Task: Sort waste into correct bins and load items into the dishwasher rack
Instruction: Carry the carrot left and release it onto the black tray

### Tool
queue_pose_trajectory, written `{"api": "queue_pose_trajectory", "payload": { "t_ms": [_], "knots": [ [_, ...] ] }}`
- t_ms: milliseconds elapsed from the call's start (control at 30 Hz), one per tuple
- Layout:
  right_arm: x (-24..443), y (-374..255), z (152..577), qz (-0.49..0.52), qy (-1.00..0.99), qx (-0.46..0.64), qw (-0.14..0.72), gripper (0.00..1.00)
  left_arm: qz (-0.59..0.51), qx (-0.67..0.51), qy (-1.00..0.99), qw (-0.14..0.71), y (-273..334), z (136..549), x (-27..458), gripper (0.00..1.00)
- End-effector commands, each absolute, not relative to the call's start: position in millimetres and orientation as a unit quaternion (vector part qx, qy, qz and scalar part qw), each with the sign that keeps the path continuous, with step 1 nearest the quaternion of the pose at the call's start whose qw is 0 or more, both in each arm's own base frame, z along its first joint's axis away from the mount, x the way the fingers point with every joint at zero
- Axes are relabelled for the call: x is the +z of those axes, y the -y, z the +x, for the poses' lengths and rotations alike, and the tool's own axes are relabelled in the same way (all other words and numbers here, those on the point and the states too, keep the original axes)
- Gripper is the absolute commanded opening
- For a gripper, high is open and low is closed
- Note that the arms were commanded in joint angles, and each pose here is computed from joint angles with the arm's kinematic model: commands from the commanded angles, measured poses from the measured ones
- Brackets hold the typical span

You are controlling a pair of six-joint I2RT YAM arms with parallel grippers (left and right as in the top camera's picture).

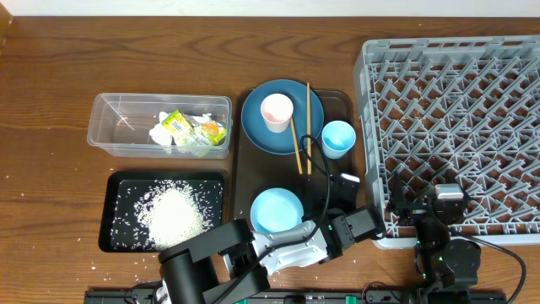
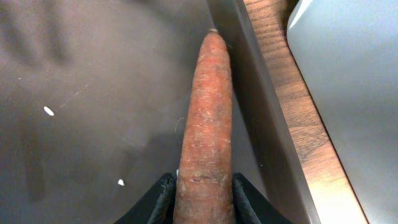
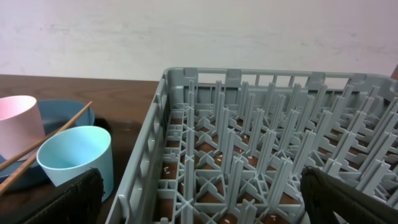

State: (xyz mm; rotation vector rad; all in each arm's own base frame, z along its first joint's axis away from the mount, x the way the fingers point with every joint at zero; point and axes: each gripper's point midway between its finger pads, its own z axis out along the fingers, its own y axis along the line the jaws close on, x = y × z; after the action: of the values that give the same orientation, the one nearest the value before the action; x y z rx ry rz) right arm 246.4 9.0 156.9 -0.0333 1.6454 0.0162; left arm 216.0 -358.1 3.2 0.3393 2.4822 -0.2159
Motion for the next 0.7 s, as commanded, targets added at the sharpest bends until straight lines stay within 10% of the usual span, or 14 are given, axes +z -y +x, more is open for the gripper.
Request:
{"api": "queue_pose_trajectory", "payload": {
  "t_ms": [0,667],
  "knots": [
    [157,-7,246,-0.013,-0.733,0.003,0.681,0.99,0.132,-0.068,-0.940,0.306,352,216,-1,0.29],
    [157,-7,246,-0.013,-0.733,0.003,0.681,0.99,0.129,-0.122,-0.928,0.327,341,200,94,0.21]
  ]
}}
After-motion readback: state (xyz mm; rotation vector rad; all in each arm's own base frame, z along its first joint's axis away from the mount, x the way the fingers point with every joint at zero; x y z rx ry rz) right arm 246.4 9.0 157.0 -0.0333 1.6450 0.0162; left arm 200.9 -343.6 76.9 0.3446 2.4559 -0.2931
